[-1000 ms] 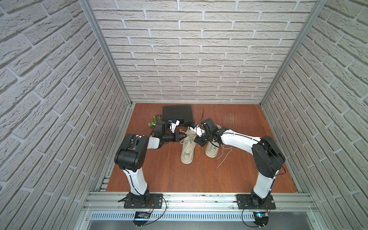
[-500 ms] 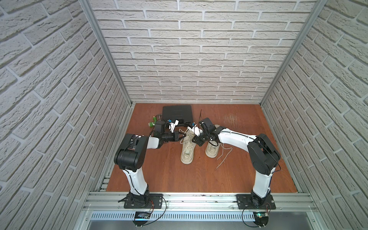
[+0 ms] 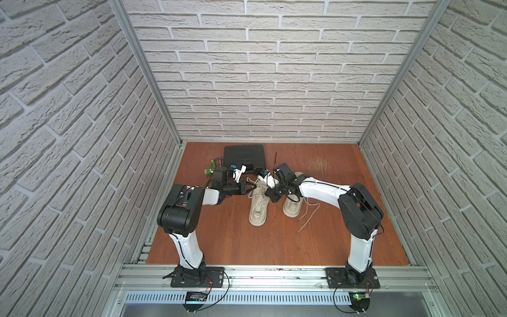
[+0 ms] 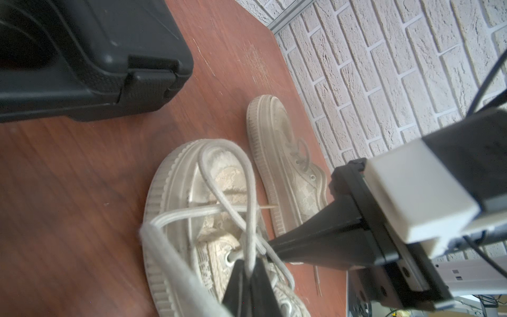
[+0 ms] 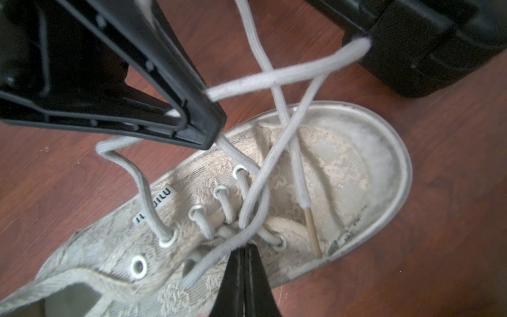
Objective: Tie the shoes
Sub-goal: Tie the shoelace on the shoe.
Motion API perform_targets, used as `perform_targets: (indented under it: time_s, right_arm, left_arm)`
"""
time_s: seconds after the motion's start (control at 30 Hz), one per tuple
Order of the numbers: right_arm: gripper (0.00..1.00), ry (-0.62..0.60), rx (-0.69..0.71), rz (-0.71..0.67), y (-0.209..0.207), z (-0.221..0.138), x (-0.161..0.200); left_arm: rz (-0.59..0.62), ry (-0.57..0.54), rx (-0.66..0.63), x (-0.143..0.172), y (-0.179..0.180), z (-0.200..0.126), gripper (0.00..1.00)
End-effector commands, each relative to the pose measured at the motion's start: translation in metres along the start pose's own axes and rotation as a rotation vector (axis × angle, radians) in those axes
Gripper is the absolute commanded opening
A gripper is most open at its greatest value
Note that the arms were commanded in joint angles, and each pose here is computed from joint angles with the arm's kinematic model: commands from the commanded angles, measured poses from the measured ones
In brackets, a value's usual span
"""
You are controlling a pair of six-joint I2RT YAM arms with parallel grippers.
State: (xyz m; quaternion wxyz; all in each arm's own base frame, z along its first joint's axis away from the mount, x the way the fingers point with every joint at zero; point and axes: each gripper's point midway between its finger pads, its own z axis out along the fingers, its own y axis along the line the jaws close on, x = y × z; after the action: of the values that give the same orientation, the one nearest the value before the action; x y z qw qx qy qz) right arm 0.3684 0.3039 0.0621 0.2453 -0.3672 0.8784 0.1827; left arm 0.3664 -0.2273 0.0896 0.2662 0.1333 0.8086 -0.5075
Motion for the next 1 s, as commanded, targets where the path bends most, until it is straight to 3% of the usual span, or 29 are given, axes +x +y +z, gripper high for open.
perform_targets:
  time_s: [0.0,0.47,0.73,0.97]
  right_arm:
    - [0.03,-0.021,0.055,-0.012,-0.005,-0.018,-0.003]
    - [0.03,0.073,0.212,0.080,-0.023,-0.049,0.034]
    - [0.02,0.094,0.308,0.191,-0.027,-0.084,0.063]
    - [0.03,0.052,0.267,0.200,-0.013,-0.101,0.065]
  left_arm:
    - [0.028,-0.018,0.011,-0.007,-0.003,-0.001,0.00]
    - [0.067,0.005,0.075,-0.004,-0.023,0.005,0.00]
    - [0.062,-0.007,0.057,0.003,-0.026,0.000,0.41]
    - [-0.004,-0.100,-0.036,0.006,-0.015,-0.034,0.56]
